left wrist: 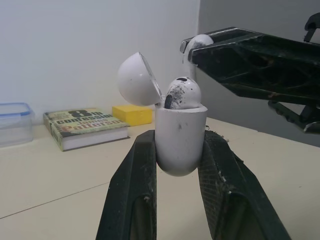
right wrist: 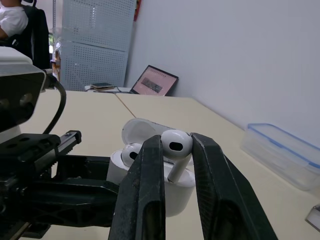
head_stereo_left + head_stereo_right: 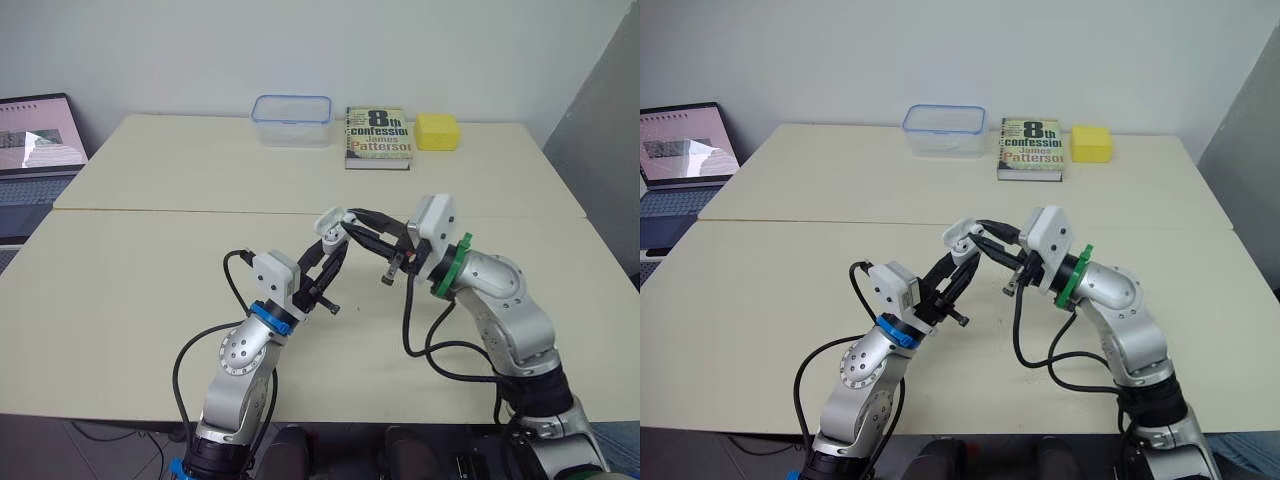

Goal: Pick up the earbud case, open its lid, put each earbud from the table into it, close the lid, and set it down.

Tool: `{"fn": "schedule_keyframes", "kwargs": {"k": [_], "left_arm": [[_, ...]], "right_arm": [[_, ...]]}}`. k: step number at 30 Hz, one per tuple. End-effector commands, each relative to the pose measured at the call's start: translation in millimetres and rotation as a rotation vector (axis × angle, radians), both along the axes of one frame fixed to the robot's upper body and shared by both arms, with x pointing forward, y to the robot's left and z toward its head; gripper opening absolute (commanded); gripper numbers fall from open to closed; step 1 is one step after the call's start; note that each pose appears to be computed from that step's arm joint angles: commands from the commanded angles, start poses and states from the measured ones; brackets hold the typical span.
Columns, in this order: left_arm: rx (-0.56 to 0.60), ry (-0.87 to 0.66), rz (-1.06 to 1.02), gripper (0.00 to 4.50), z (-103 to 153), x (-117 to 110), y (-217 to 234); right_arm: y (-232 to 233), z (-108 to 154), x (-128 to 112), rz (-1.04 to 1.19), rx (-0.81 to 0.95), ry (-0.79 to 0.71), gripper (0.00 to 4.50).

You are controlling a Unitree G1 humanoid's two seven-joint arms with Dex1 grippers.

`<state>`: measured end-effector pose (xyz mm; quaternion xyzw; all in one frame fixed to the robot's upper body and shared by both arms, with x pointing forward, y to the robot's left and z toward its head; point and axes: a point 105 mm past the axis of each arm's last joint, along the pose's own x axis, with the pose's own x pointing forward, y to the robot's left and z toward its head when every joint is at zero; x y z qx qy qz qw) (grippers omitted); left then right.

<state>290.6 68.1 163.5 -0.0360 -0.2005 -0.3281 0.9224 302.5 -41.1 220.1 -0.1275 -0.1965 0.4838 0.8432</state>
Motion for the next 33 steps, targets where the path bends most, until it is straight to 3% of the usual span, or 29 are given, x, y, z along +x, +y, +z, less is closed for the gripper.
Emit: {"fn": "schedule_keyframes", "kwargs": {"k": [1, 14, 22, 31, 33], "left_arm": [[-0.008, -0.052, -0.015, 0.76, 11.1, -3.9, -2.8], [-0.005, -0.052, -0.021, 0.76, 10.9, -4.2, -3.9], [-0.006, -0.053, -0.021, 0.76, 11.5, -4.5, -4.5], [-0.008, -0.052, -0.023, 0.76, 11.9, -4.7, -5.6], [-0.007, -0.051, -0.021, 0.76, 11.5, -4.4, -5.3]], "right_arm": [[4.0, 11.1, -2.6, 0.009, 0.008, -0.071, 0.41], [4.0, -2.3, 6.7, -0.033, -0.049, -0.102, 0.41], [8.2, -5.9, 0.5, 0.019, -0.079, -0.081, 0.41], [-2.6, 4.0, -3.2, 0.026, -0.092, -0.087, 3.42], [-9.4, 7.0, -5.4, 0.025, -0.095, -0.084, 3.46]]}}
